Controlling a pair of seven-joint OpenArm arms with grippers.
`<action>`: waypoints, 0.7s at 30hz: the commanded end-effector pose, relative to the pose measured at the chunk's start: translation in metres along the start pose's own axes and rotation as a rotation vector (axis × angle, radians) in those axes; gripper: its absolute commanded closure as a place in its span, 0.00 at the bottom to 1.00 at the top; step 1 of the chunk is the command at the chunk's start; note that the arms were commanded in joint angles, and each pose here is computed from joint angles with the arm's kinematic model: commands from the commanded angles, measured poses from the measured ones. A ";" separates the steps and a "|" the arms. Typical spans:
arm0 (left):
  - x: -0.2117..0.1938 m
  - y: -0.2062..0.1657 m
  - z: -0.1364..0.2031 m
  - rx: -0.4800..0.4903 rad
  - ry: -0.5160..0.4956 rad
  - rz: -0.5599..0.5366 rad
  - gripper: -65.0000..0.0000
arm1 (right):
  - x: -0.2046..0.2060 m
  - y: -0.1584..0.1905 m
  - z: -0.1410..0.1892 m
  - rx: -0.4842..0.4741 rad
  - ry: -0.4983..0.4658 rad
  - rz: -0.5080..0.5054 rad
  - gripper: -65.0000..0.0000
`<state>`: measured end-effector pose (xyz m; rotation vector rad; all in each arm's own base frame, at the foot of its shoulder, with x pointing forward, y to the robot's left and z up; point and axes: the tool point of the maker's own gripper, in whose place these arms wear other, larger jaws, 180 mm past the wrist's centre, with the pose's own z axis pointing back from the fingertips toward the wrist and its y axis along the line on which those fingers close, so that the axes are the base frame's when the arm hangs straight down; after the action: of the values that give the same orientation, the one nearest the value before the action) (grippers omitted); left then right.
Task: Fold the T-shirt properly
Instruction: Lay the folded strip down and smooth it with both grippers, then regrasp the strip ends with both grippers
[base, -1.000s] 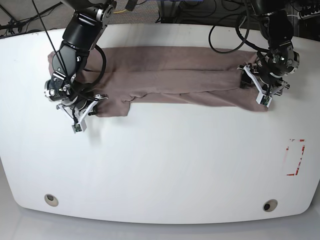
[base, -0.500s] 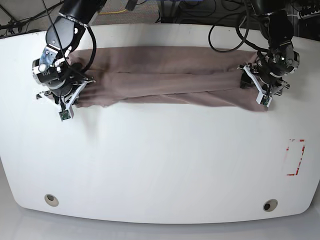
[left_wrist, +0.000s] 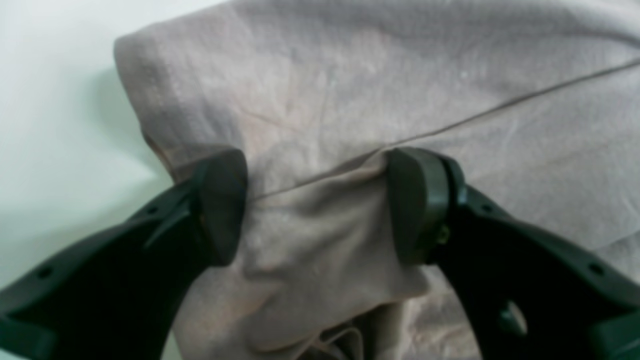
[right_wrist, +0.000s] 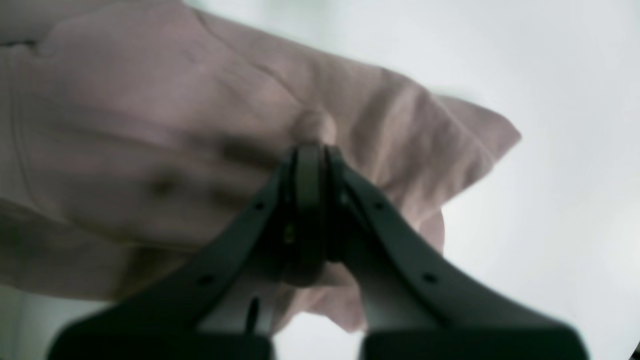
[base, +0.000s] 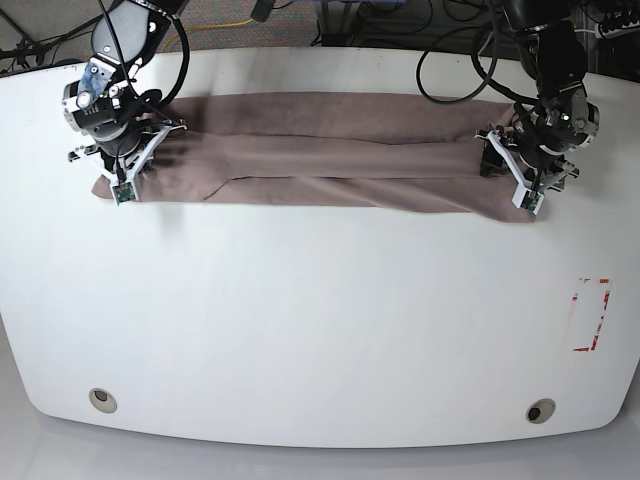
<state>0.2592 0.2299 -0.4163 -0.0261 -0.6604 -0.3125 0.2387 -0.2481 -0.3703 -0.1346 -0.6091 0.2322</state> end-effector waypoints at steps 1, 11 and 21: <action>-0.014 0.005 0.002 0.021 0.074 -0.033 0.37 | -0.003 -0.013 0.006 -0.039 -0.004 -0.002 0.78; 0.017 0.002 0.015 0.029 -0.008 -0.084 0.37 | -0.024 -0.035 0.020 -0.073 -0.011 -0.105 0.24; 0.052 0.018 0.050 -0.009 -0.132 0.089 0.35 | -0.010 -0.016 0.031 0.177 -0.139 -0.289 0.42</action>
<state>0.2695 0.2266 -0.3581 -0.0925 -0.7612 -0.2567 0.2088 -0.2692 -0.3547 0.0903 -0.6905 0.0052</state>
